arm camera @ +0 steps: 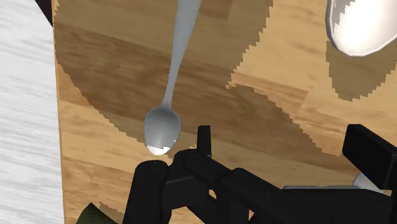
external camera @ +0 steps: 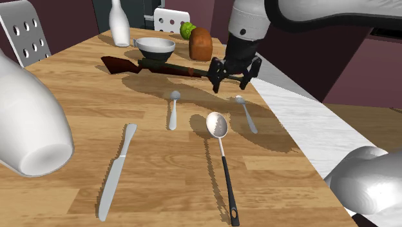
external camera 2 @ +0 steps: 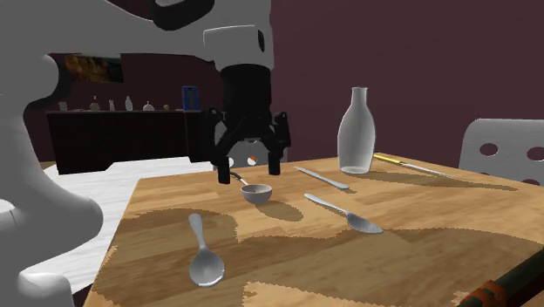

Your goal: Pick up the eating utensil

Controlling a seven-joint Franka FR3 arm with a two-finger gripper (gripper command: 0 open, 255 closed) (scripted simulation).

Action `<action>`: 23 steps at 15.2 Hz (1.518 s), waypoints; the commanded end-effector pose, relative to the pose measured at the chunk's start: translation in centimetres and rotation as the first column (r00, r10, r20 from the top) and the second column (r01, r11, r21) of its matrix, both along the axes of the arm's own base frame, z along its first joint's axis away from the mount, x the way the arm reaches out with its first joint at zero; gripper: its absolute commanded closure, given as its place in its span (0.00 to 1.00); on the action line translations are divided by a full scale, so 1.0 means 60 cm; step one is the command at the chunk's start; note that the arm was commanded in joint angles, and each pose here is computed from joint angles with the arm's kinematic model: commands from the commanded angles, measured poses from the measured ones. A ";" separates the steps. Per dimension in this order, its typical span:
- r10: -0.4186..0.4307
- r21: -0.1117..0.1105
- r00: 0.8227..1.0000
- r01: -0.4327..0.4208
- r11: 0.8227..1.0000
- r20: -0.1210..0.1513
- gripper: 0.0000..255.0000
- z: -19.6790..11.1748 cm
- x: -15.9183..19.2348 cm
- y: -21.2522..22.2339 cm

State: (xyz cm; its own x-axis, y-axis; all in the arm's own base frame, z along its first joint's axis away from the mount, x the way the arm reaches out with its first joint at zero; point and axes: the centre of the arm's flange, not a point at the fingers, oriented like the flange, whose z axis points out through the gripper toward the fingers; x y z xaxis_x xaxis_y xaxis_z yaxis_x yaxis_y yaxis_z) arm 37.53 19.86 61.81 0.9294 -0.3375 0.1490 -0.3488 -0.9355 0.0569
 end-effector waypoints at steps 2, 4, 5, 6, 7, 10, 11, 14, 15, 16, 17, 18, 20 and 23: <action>-0.067 -0.018 0.998 0.067 0.998 -0.011 0.00 -0.009 0.034 0.066; -0.109 -0.031 0.994 0.109 0.994 -0.018 0.00 -0.017 0.060 0.108; -0.130 -0.038 0.991 0.129 0.991 -0.021 0.00 -0.022 0.074 0.128; -0.151 -0.045 0.988 0.150 0.988 -0.024 0.00 -0.027 0.088 0.148; -0.172 -0.052 0.985 0.170 0.984 -0.027 0.00 -0.032 0.102 0.167; -0.234 -0.073 0.972 0.231 0.970 -0.034 0.00 -0.048 0.147 0.224; -0.255 -0.080 0.966 0.251 0.965 -0.037 0.00 -0.053 0.163 0.242; -0.270 -0.086 0.962 0.266 0.960 -0.038 0.00 -0.075 0.175 0.255; -0.270 -0.086 0.962 0.266 0.960 -0.038 0.00 -0.084 0.175 0.255; -0.270 -0.086 0.962 0.266 0.960 -0.038 0.00 -0.093 0.175 0.255; -0.270 -0.086 0.962 0.266 0.960 -0.038 0.00 -0.102 0.175 0.255; -0.270 -0.086 0.962 0.266 0.960 -0.038 0.00 -0.111 0.175 0.255; -0.270 -0.086 0.962 0.266 0.960 -0.038 0.00 -0.124 0.175 0.255; -0.270 -0.086 0.962 0.266 0.960 -0.038 1.00 -0.124 0.175 0.257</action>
